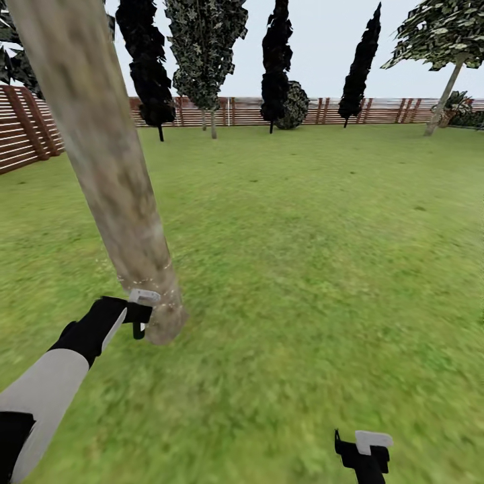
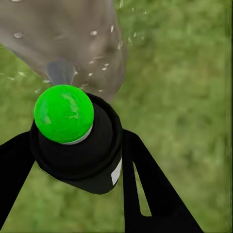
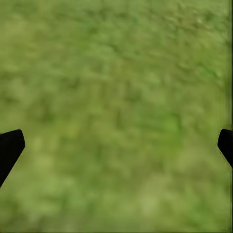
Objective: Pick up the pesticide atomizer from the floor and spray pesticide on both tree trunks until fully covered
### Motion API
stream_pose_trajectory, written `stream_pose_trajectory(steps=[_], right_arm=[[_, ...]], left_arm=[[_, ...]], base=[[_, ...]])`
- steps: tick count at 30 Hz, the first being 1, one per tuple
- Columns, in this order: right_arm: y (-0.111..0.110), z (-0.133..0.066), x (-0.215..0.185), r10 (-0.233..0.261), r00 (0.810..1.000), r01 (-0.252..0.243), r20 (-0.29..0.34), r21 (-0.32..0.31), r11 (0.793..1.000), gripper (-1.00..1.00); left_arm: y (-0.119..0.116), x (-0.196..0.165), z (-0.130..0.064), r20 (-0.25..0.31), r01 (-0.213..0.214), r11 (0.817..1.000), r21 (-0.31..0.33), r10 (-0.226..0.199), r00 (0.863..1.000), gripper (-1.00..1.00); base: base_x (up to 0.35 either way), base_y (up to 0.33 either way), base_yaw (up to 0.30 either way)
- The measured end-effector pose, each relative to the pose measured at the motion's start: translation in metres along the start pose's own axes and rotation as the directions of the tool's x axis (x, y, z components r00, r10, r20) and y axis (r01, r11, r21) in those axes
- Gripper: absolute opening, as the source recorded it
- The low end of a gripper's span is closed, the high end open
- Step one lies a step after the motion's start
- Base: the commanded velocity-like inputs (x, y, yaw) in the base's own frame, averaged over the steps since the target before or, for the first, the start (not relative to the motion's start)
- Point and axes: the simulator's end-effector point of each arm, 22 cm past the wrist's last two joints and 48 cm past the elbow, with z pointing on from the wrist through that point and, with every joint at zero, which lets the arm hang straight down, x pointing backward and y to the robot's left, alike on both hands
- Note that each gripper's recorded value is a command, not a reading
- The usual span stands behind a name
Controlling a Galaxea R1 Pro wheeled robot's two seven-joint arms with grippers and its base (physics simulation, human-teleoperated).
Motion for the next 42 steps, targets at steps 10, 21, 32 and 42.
stream_pose_trajectory(steps=[10, 21, 32, 42], right_arm=[[0.0001, 0.0, 0.0, 0.0, 1.0, 0.0, 0.0, 0.0, 1.0, 1.0], [0.0, -0.0001, -0.0002, 0.0, 1.0, 0.0, 0.0, 0.0, 1.0, 1.0], [-0.0012, 0.0001, -0.0001, 0.0, 1.0, 0.0, 0.0, 0.002, 1.0, 1.0], [0.0001, 0.0002, -0.0004, 0.0, 1.0, 0.0, 0.0, 0.0, 1.0, 1.0]], left_arm=[[0.0005, -0.0039, -0.0005, 0.009, 0.001, 1.0, -0.008, -0.001, 1.0, -1.0], [0.0052, -0.0078, -0.0019, 0.025, 0.061, 0.998, -0.002, -0.061, 0.998, -1.0], [0.0061, -0.0079, -0.0018, 0.027, 0.064, 0.998, -0.004, -0.064, 0.998, -1.0], [0.0081, -0.0064, -0.0017, 0.024, 0.067, 0.998, -0.006, -0.067, 0.997, -1.0]], base=[[0.0, -0.273, 0.129], [0.1, -0.255, 0.173], [0.164, -0.238, 0.0], [0.005, -0.273, 0.069]])
